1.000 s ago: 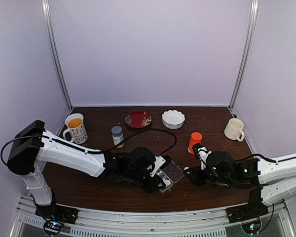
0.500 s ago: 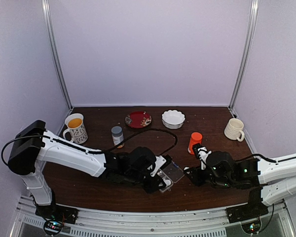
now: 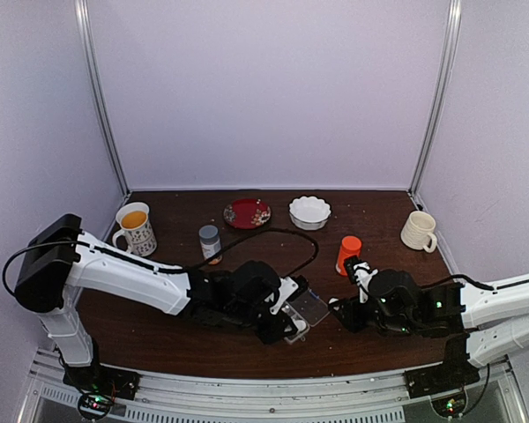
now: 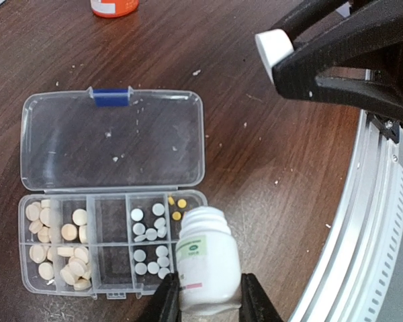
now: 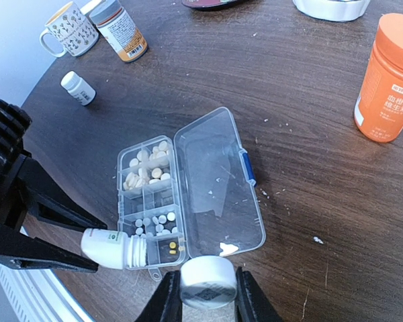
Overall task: Sort the pills into containers
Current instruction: Pour the pill into the compartment of the pill container.
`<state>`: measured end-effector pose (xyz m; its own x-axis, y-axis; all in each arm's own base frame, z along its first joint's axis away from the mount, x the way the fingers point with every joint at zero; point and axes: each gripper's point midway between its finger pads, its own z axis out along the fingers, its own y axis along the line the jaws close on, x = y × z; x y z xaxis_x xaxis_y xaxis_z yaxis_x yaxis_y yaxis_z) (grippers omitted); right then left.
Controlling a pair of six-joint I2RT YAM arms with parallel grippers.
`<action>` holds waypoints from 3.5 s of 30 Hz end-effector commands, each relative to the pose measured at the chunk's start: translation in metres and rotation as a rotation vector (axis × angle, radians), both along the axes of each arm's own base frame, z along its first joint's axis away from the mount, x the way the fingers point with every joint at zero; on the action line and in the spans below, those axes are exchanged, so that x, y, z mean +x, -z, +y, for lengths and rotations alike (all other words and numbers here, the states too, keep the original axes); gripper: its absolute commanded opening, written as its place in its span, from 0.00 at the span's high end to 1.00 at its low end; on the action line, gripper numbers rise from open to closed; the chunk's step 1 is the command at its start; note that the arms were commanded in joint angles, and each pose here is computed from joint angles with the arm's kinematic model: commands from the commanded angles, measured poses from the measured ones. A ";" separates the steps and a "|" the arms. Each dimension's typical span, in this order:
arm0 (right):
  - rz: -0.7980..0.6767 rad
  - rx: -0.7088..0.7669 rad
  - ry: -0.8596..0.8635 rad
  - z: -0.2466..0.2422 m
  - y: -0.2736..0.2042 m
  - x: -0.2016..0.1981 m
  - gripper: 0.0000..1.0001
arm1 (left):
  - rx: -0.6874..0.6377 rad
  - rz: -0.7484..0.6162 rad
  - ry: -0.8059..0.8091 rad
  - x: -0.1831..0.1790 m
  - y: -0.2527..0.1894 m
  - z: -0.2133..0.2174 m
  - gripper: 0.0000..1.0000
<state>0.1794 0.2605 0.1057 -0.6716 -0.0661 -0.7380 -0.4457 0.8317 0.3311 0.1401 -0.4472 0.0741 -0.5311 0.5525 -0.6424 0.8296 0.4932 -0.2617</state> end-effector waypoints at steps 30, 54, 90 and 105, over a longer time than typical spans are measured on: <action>-0.011 0.000 0.012 0.000 -0.005 0.004 1.00 | -0.066 0.014 -0.028 -0.008 -0.011 0.007 1.00; -0.007 0.001 0.005 0.004 -0.006 0.004 1.00 | 0.015 0.027 -0.033 -0.019 0.006 0.021 1.00; 0.006 0.000 0.004 0.005 -0.003 0.003 1.00 | -0.036 -0.024 -0.051 -0.008 -0.017 0.015 1.00; 0.007 -0.002 0.003 0.004 -0.002 0.003 1.00 | -0.038 -0.003 -0.058 -0.009 -0.013 0.014 1.00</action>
<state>0.1788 0.2625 0.1028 -0.6800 -0.0784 -0.7290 -0.4467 0.8328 0.3270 0.1251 -0.4240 0.0702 -0.5658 0.5525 -0.6121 0.8029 0.5381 -0.2565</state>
